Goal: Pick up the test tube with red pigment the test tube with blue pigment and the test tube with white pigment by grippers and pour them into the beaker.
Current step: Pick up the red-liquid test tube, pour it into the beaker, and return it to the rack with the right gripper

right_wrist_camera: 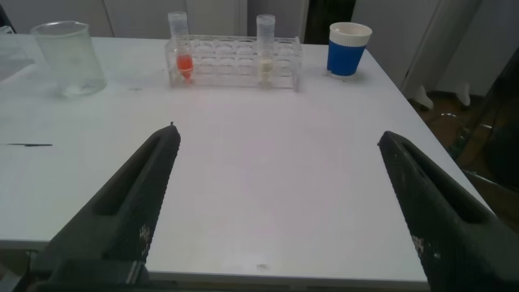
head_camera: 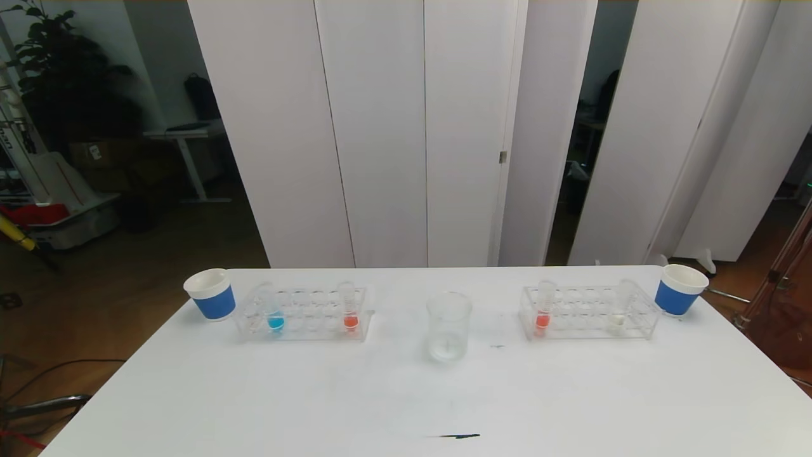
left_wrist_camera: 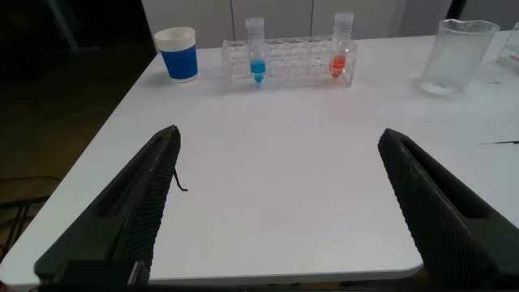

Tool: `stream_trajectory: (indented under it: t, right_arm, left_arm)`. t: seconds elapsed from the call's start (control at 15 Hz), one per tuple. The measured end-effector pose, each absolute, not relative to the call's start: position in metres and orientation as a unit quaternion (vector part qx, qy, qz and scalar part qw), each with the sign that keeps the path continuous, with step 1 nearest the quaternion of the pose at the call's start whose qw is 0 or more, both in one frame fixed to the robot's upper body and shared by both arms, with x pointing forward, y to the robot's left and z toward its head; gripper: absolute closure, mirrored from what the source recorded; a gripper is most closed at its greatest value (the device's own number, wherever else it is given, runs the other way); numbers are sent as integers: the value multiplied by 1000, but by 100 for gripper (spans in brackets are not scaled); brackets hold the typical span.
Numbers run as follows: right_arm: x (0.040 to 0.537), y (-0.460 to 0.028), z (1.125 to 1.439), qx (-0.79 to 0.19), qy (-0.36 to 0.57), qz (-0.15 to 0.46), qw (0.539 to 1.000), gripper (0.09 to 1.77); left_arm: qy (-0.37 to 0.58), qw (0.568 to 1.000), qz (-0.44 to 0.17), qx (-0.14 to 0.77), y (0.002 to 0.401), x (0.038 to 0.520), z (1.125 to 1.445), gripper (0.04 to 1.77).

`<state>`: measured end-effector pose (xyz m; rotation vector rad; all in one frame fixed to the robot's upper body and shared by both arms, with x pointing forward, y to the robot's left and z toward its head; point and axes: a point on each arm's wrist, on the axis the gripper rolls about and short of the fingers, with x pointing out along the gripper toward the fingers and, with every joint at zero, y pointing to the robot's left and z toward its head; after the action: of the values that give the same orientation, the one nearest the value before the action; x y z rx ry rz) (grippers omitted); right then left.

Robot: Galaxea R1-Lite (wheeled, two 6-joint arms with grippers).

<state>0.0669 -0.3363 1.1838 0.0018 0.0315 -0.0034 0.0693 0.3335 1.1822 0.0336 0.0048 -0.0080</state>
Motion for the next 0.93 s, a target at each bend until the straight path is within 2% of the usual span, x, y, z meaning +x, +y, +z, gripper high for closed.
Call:
stream_trajectory:
  t: [0.47,0.93]
  right_arm:
    - [65,-336,1189,2,13,-1,1000,11]
    - [62,-337,1261,5,-28,-1,1000,11]
  left_arm:
    - [2,1000,-4,17,334,69,1182,7]
    - [2,1000,-4,17,334,69,1182,7]
